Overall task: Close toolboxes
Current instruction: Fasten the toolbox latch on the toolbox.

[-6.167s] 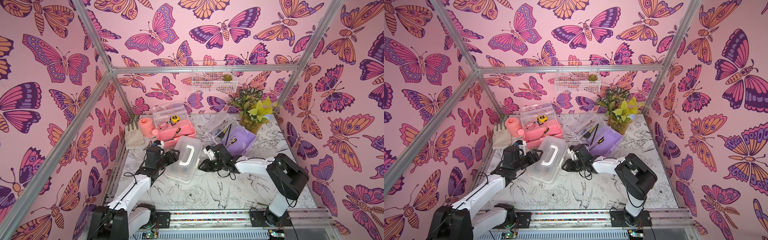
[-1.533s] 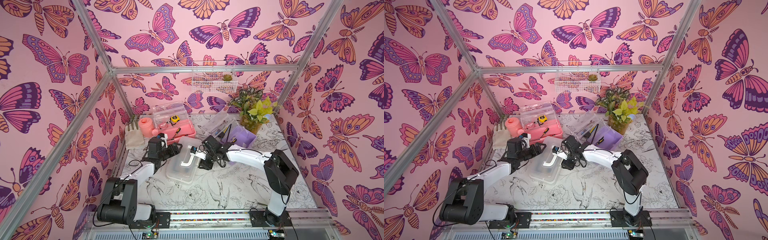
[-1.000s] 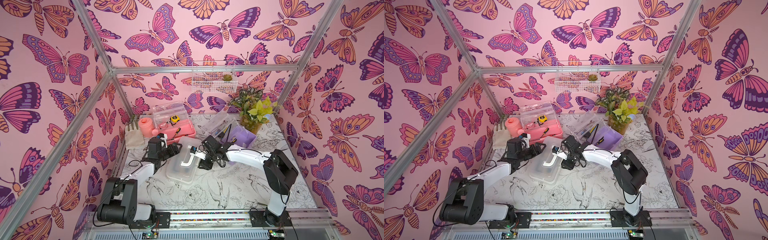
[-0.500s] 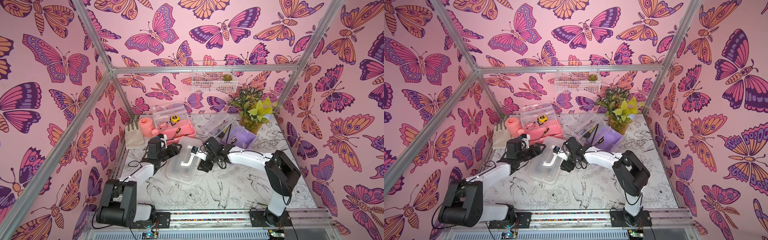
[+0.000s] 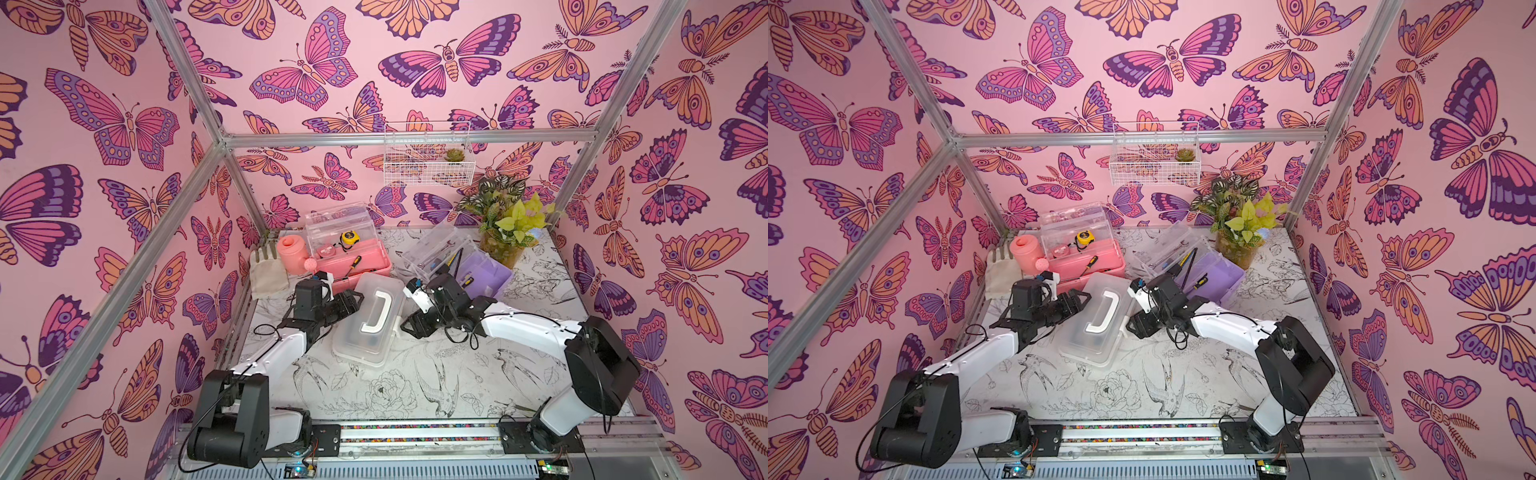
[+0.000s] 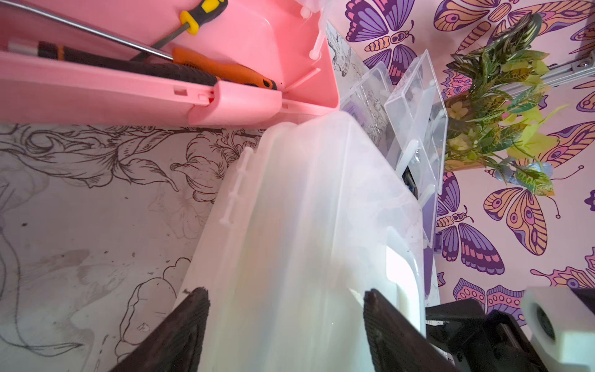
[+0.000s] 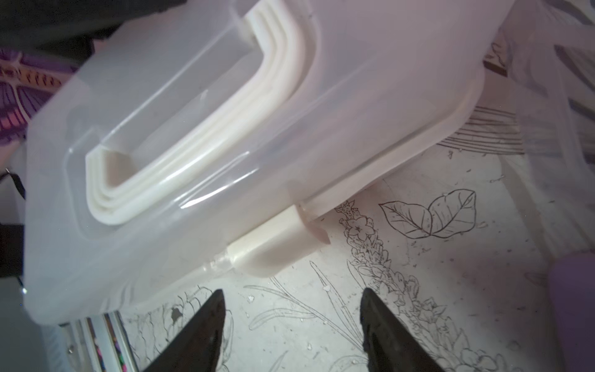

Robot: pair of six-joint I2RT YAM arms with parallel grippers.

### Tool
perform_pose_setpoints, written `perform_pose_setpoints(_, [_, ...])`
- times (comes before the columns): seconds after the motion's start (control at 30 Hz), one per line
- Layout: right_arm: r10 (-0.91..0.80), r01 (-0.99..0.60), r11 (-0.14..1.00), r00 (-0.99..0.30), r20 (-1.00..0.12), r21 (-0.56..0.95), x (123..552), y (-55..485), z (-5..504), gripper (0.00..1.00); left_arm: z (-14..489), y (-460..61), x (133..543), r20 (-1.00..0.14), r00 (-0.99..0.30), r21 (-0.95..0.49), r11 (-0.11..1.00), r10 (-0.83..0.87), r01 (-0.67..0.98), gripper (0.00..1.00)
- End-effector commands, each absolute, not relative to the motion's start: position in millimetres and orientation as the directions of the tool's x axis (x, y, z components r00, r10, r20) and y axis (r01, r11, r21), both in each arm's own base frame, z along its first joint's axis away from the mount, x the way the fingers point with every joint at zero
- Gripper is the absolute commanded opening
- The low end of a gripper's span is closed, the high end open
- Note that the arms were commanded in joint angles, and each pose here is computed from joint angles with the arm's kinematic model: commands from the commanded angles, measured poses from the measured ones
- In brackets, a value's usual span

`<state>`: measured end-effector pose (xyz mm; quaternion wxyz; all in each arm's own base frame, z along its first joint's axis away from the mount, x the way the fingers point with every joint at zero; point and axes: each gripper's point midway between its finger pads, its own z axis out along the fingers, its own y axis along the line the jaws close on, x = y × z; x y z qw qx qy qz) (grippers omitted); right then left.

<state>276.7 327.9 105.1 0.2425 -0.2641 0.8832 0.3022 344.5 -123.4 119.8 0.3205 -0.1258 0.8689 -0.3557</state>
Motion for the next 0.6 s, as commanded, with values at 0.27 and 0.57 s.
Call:
perform_pose_setpoints(0.27, [0.095, -0.299, 0.638, -0.884, -0.457, 0.709, 295, 348, 114, 0.55, 118, -136, 318, -0.416, -0.804, -0.727, 0.686, -0.425, 0.013, 0.77])
perform_pose_setpoints(0.57, [0.145, -0.228, 0.580, -0.916, -0.375, 0.782, 292, 357, 102, 0.50, 99, -136, 306, -0.383, -0.825, -0.717, 0.697, -0.416, -0.018, 0.74])
